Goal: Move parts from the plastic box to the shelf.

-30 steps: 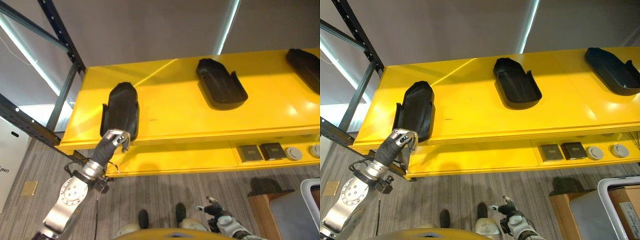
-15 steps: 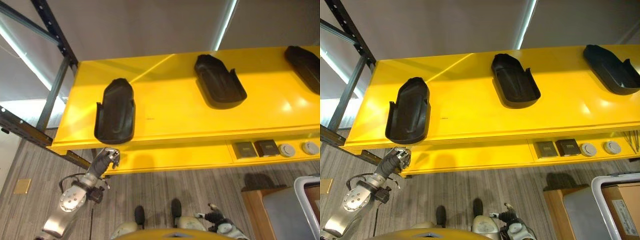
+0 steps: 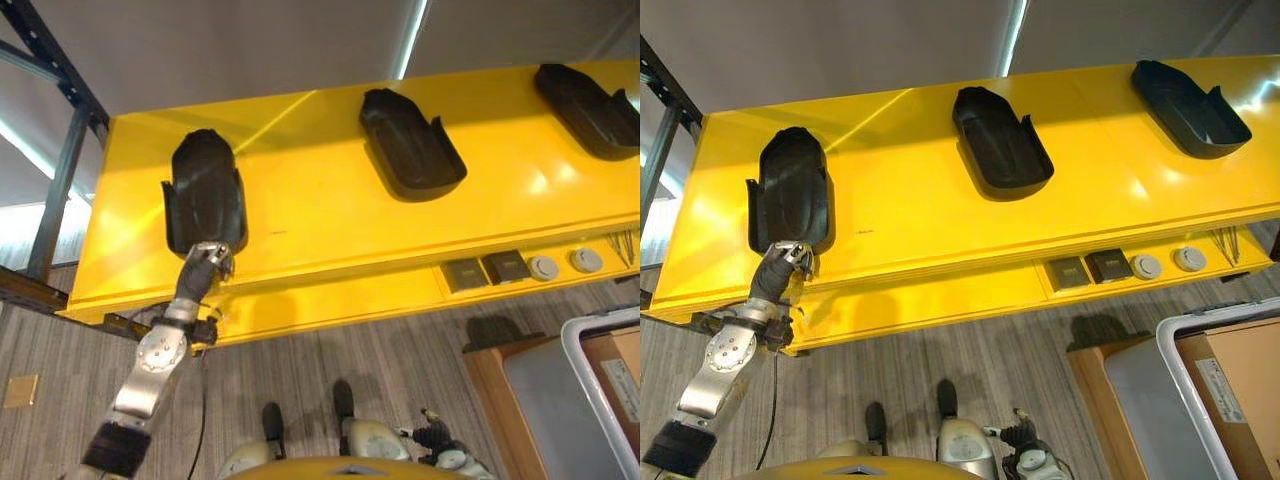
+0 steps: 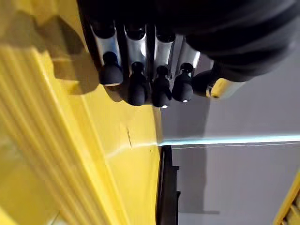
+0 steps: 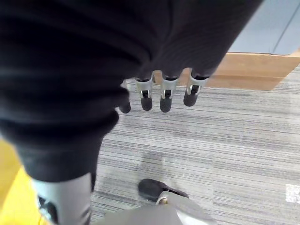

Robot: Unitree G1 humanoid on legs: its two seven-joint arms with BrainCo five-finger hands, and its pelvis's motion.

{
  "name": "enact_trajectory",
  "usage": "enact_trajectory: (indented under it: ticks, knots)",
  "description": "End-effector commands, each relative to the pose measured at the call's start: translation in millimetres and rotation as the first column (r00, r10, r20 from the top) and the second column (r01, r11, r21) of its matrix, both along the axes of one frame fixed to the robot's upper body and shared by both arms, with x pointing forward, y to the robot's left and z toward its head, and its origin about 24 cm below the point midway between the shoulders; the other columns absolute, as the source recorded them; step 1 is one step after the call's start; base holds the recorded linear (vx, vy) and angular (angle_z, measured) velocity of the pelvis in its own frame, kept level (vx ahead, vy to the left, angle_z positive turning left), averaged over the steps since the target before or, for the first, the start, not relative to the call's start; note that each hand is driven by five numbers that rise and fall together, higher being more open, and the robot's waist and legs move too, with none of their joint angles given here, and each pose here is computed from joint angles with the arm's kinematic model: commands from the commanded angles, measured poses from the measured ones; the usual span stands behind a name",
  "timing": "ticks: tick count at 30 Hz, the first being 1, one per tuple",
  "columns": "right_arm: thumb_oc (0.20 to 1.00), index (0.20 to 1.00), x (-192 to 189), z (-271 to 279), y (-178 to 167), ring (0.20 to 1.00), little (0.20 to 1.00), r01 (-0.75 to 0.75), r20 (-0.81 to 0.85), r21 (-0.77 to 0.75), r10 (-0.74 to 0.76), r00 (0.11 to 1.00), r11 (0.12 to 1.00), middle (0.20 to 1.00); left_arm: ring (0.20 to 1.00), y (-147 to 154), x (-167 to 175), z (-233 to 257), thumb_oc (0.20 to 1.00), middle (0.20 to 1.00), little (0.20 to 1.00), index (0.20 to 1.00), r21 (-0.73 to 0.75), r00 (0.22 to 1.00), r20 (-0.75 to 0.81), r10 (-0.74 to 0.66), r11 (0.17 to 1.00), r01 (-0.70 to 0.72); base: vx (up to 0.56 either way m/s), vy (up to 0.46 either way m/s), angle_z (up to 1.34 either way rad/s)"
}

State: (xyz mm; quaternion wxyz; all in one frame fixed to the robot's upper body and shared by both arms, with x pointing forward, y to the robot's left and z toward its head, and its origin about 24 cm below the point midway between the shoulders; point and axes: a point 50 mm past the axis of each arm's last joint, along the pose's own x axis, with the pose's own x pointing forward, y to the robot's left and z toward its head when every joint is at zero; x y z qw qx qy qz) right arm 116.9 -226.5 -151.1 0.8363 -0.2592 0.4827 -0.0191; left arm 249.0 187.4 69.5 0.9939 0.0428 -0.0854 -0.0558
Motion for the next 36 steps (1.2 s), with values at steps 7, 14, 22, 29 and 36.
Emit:
enact_trajectory:
  ticks: [7,14,22,29,36]
  knots:
    - [1.000,1.000,13.3,1.2,12.5,1.000,1.000,-0.048,0.026,0.018,0.047,0.999,0.999,1.000,0.200,11.7,20.2,22.2,0.200,0.200,0.200,0.200,0.069,0.981,0.153,0.120,0.989,-0.132,0.00,0.000,0.00]
    - [1.000,1.000,13.8,1.8,8.7,1.000,1.000,-0.033,0.029,0.004,0.033,0.999,0.999,1.000,0.200,24.6,35.2,16.8,0.200,0.200,0.200,0.200,0.123,0.965,0.137,0.222,0.963,-0.239,0.00,-0.002,-0.04]
    - [1.000,1.000,5.6,-1.2,7.7,1.000,1.000,-0.009,0.005,0.004,0.009,1.000,1.000,1.000,0.200,22.5,32.5,33.4,0.200,0.200,0.200,0.200,0.065,0.956,0.207,0.210,0.972,-0.227,0.02,-0.008,-0.06]
    - [1.000,1.000,4.4,-2.2,8.8,1.000,1.000,0.055,0.012,0.019,-0.055,0.998,0.998,1.000,0.388,-4.5,-11.3,7.8,0.388,0.388,0.388,0.388,0.426,0.979,0.200,-0.027,0.902,-0.062,0.01,-0.034,0.09]
    - [1.000,1.000,11.5,1.6,5.8,1.000,1.000,-0.017,0.044,-0.026,0.018,0.999,1.000,1.000,1.000,-53.3,-42.1,14.1,1.000,1.000,1.000,1.000,0.703,0.838,0.156,-0.523,0.654,0.278,0.01,0.008,0.21]
